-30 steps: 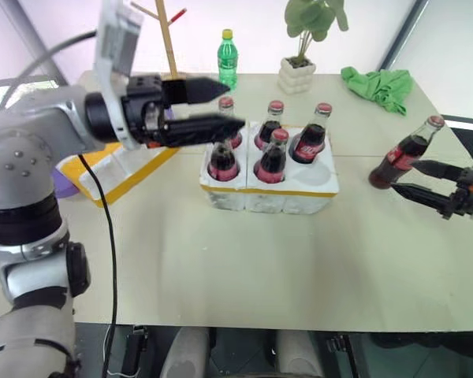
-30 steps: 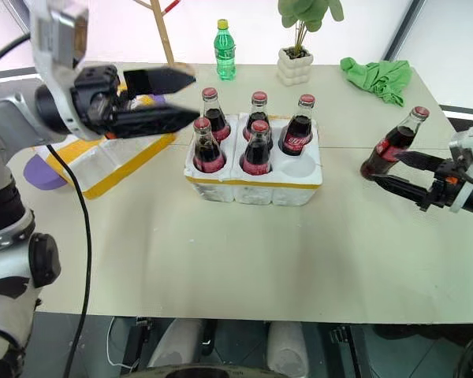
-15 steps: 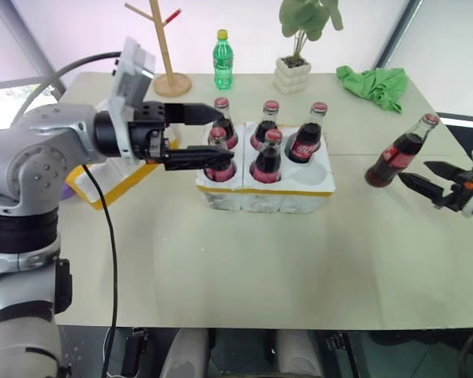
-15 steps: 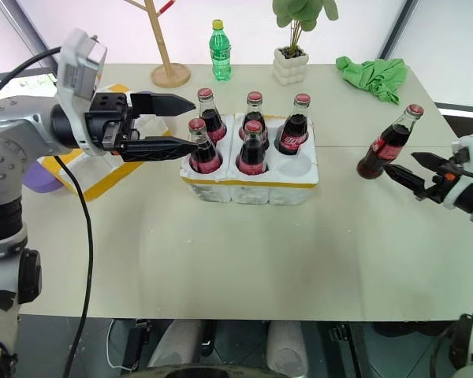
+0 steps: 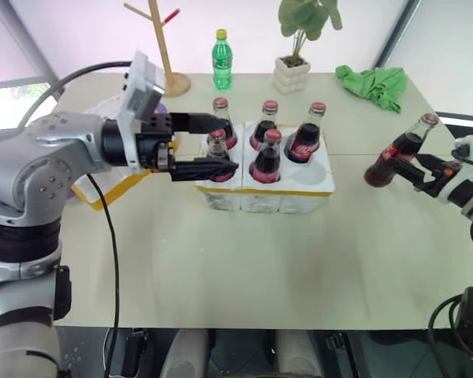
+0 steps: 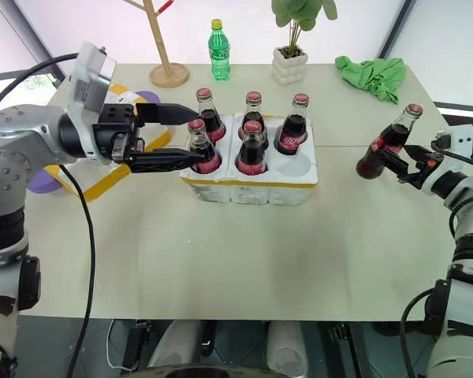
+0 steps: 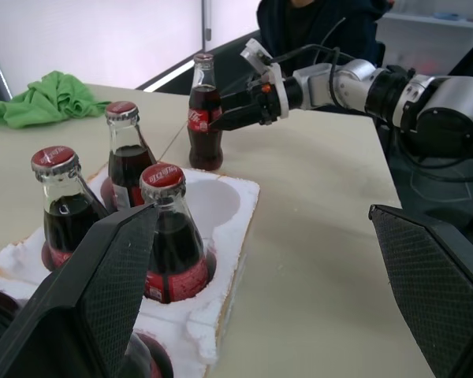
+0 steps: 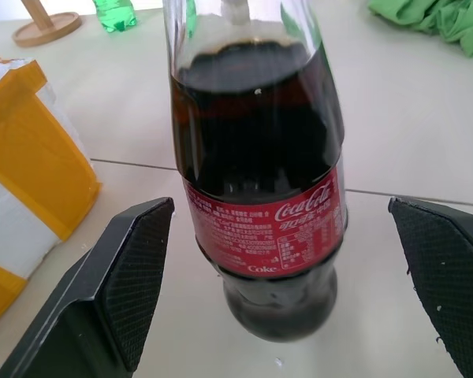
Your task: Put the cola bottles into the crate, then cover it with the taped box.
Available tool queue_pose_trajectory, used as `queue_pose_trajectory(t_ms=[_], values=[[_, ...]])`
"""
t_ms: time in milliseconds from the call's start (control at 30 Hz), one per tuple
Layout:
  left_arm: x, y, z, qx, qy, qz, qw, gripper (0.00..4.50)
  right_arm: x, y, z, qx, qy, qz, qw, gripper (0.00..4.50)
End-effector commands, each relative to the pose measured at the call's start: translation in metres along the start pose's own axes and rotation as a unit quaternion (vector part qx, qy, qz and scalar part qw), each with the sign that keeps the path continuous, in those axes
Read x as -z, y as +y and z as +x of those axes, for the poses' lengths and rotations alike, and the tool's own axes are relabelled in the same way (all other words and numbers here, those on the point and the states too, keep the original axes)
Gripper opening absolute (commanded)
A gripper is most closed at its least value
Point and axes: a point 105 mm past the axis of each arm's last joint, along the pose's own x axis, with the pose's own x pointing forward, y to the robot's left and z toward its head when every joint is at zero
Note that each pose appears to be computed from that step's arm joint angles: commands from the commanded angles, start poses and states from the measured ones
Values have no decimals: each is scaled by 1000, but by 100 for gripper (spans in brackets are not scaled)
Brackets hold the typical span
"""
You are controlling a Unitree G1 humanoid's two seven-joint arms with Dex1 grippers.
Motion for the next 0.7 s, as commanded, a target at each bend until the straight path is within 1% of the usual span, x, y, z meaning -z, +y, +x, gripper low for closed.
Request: queue_pose_trajectory(t_ms=[33, 167, 467, 500, 567, 600, 700], values=[[-10, -4, -3, -2, -9, 21, 1000, 449, -13, 1, 6, 3, -21, -15, 1000, 450], [-12, -4, -2, -2, -10, 21, 1000, 449, -10, 6, 19, 3, -25, -5, 1000, 450], [-11, -6, -2, -5, -10, 15, 1000, 449, -11, 8, 31, 13, -36, 5, 999, 450], [-11, -7, -1, -5, -10, 15, 1000, 450, -11, 8, 32, 14, -38, 6, 999, 395], [-11, -7, -1, -5, -11, 14, 1000, 450, -12, 8, 32, 14, -40, 5, 999, 317], [-11, -7, 0, -4, -11, 14, 1000, 450, -12, 8, 32, 13, -40, 5, 999, 285], [-11, -8, 0, -5, -13, 13, 1000, 450, -14, 9, 31, 8, -41, -1, 999, 286]])
